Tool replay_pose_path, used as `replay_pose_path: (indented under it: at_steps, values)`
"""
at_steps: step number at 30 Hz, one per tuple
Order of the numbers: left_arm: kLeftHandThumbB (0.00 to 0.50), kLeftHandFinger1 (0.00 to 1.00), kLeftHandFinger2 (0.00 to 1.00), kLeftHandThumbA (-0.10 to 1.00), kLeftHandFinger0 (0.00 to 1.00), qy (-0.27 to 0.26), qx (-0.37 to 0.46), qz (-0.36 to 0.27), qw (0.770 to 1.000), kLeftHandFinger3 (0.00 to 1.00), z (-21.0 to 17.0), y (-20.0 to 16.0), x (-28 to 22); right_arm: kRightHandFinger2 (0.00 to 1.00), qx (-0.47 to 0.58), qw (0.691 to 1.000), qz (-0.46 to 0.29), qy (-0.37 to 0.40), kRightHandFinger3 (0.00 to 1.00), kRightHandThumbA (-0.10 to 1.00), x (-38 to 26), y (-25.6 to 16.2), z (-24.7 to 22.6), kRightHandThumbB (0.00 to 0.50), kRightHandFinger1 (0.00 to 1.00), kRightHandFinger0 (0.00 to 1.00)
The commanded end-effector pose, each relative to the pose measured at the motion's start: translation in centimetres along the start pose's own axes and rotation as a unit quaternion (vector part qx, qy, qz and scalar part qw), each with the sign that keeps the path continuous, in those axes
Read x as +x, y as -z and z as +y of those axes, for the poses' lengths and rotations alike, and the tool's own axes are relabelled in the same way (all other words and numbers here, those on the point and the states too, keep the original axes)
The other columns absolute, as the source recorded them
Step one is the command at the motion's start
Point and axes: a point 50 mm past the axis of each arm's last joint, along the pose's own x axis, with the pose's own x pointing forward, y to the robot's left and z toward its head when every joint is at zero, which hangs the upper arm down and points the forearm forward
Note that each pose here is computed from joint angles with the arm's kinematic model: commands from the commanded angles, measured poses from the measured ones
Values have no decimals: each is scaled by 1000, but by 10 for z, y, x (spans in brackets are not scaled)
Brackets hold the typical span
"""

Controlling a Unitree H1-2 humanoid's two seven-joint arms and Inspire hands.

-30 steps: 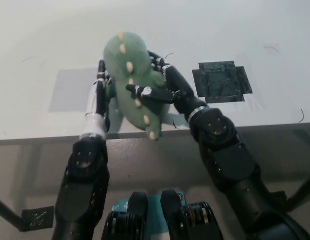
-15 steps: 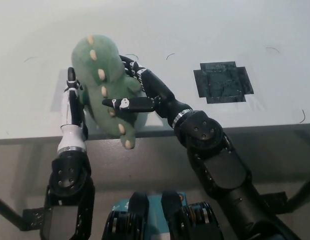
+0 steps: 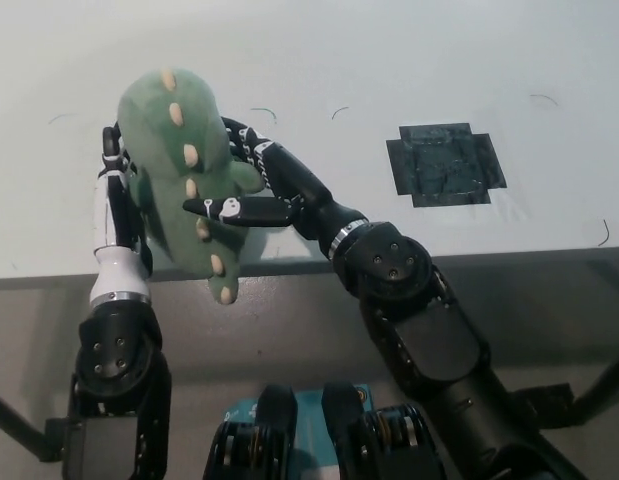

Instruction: Use both hands to pick up a dinasour on the right side and move it to the left side

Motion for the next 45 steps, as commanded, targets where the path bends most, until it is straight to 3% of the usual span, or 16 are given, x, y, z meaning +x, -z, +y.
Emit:
replay_pose_path:
  at_steps: [1,4,7,9,14,16,19,20,26,30,36,39,43,45]
  values:
    - [183,1000,1000,1000,1000,24,-29,-17,999,1000,-17,-21,19,1000,-7,998,-31,-52,1000,1000,28,-40,25,172,1000,1000]
    - [161,1000,1000,1000,1000,26,-30,-6,999,1000,-20,-18,30,1000,-18,998,-24,-50,1000,1000,38,-40,23,123,1000,1000]
    - [174,1000,1000,1000,1000,26,-29,-2,999,1000,-20,-17,38,1000,-19,999,-18,-47,1000,1000,43,-41,20,120,1000,1000]
    - [179,1000,1000,1000,1000,30,-34,4,999,1000,-22,-15,42,1000,-18,999,-11,-41,1000,1000,45,-37,17,143,1000,1000]
    - [189,1000,1000,1000,1000,34,-39,12,999,1000,-22,-9,47,1000,-23,999,-6,-39,1000,1000,48,-35,14,135,1000,1000]
    - [188,1000,1000,1000,1000,33,-51,19,998,1000,-24,-6,52,1000,-32,999,-4,-36,1000,1000,50,-38,14,106,1000,1000]
    - [184,1000,1000,1000,1000,38,-59,22,997,1000,-26,-5,59,1000,-38,999,4,-28,1000,1000,53,-39,10,117,1000,1000]
    - [215,1000,1000,1000,1000,40,-66,24,997,1000,-26,-6,61,1000,-44,999,4,-26,1000,1000,53,-40,9,118,1000,1000]
    - [214,1000,1000,1000,1000,56,-71,17,996,1000,-31,-12,76,1000,-60,998,-2,-19,1000,1000,61,-45,1,127,1000,1000]
    - [208,1000,1000,1000,1000,64,-83,29,994,1000,-36,-7,82,1000,-68,998,1,-16,1000,1000,63,-46,-5,103,1000,1000]
    - [214,1000,1000,1000,1000,70,-86,41,993,1000,-38,-1,85,1000,-54,998,21,-8,1000,1000,65,-40,-8,141,1000,1000]
    - [204,1000,1000,1000,1000,75,-82,41,993,1000,-39,2,86,1000,-53,998,20,-8,1000,1000,65,-39,-8,131,1000,1000]
    - [243,1000,1000,1000,1000,75,-88,44,992,1000,-39,5,86,1000,-58,998,26,-3,1000,1000,63,-38,-9,132,1000,1000]
    - [221,1000,1000,1000,1000,79,-83,40,993,1000,-40,4,86,1000,-53,998,22,-5,1000,1000,63,-36,-10,120,1000,1000]
